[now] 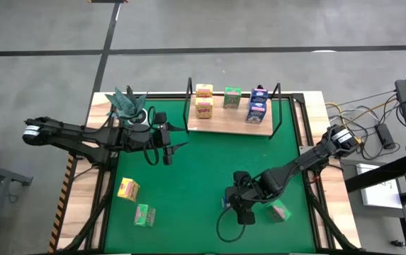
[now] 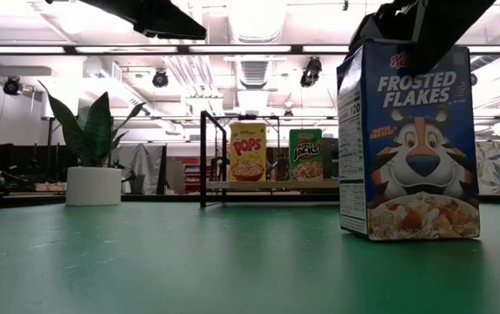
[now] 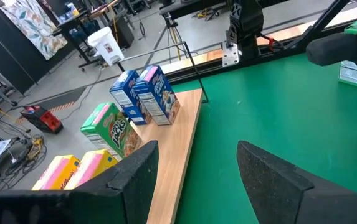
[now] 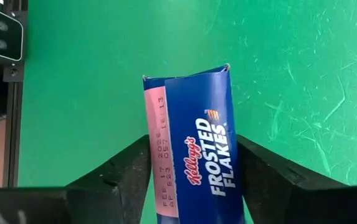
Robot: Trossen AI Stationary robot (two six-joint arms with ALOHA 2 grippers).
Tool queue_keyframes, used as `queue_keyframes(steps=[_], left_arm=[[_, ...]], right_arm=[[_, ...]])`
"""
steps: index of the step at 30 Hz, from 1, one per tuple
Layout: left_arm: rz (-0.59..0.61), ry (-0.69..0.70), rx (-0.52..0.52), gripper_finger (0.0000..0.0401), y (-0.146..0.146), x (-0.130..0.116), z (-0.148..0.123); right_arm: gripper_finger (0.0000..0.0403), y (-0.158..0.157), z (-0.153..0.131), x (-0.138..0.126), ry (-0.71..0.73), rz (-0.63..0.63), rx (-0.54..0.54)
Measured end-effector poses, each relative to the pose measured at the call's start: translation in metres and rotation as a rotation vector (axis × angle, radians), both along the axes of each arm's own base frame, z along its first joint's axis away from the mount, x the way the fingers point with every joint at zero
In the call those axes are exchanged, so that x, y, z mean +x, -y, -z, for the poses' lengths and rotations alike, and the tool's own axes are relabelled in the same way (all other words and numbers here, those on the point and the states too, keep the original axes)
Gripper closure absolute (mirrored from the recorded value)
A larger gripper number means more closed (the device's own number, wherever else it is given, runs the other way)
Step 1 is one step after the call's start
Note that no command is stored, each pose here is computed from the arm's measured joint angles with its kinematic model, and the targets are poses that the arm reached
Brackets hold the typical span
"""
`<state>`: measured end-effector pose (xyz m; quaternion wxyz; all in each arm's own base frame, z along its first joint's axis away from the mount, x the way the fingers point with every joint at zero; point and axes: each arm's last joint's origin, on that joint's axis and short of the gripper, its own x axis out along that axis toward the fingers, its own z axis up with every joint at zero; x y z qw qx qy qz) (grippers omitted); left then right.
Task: Stack cereal on shelf
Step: Put the blue cereal box on the shelf
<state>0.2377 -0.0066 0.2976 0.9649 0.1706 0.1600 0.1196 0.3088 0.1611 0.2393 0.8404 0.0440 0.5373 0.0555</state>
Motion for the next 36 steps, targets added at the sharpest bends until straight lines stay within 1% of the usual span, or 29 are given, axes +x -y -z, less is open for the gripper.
queue_keyframes(steps=[8,24,31,36], left_arm=[[0.0,-0.001,0.0,0.02,0.0,0.0,0.0],[0.0,0.003,0.0,0.02,0.0,0.0,0.0],[0.0,0.006,0.0,0.02,0.0,0.0,-0.001],[0.0,0.008,-0.001,0.02,0.0,0.0,-0.001]], right_arm=[[0.0229,0.0,0.0,0.0,-0.001,0.0,-0.001],[0.0257,0.0,0.0,0.0,-0.004,0.024,0.011],[0.0264,0.004,-0.012,-0.004,0.023,0.058,0.041],[0.0264,0.014,-0.025,-0.006,0.057,0.094,0.067]])
